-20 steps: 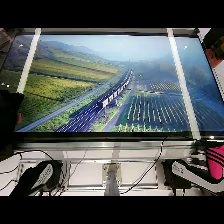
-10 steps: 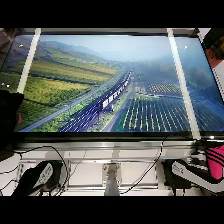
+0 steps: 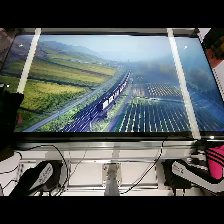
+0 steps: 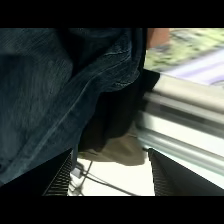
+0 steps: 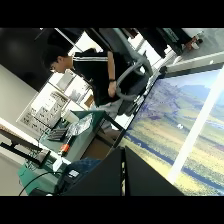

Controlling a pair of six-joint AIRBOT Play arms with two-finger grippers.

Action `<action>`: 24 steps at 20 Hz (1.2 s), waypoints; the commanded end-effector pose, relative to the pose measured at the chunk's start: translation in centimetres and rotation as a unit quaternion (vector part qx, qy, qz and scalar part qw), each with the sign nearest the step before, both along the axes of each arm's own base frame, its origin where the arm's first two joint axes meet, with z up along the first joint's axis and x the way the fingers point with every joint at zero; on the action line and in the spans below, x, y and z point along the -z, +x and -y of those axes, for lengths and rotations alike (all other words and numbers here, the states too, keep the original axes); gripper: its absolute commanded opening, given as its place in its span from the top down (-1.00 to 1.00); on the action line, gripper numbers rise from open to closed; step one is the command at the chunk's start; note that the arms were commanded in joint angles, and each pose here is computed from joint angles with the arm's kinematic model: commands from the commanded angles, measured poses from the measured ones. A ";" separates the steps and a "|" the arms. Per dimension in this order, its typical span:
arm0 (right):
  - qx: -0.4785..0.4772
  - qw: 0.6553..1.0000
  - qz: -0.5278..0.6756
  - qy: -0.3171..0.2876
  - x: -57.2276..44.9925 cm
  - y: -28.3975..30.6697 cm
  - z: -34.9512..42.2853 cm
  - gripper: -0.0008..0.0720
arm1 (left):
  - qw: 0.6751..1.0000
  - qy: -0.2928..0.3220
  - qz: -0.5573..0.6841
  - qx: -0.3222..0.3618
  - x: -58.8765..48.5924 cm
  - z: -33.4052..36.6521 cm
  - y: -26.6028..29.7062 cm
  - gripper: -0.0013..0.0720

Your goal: Fold the clothes and pants, and hang the long-sleeved shirts on hangers.

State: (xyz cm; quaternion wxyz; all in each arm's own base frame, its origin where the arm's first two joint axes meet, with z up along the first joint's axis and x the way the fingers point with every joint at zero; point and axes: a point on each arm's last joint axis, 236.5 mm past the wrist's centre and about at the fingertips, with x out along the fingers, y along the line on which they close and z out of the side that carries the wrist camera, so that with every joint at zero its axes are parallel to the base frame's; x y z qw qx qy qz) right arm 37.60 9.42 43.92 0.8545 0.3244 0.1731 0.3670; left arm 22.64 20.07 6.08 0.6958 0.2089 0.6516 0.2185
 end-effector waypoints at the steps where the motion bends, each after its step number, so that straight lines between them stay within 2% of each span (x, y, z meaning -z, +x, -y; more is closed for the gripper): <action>1: 0.001 1.000 0.002 0.001 -0.1 0.0 0.0 0.91 | 0.998 0.016 -0.056 0.030 1.5 -1.1 0.5 -0.49; 6: 0.001 1.000 0.001 0.001 -0.1 0.0 0.0 0.91 | 0.995 0.033 -0.091 0.037 3.5 -3.1 1.3 -0.49; 13: 0.002 1.000 0.002 0.002 -0.1 0.1 0.0 0.91 | 0.998 0.037 -0.050 0.022 4.5 -6.7 2.0 -0.49; 22: 0.003 1.000 0.003 0.002 -0.2 0.1 0.1 0.91 | 0.996 0.020 -0.080 0.017 7.3 -7.5 1.8 -0.47; 23: 0.003 1.000 0.003 0.002 -0.2 0.1 0.1 0.91 | 0.996 0.020 -0.081 0.017 7.4 -7.5 1.8 -0.43; 24: 0.003 1.000 0.003 0.003 -0.2 0.1 0.1 0.91 | 0.996 0.019 -0.082 0.017 7.5 -7.5 1.7 -0.16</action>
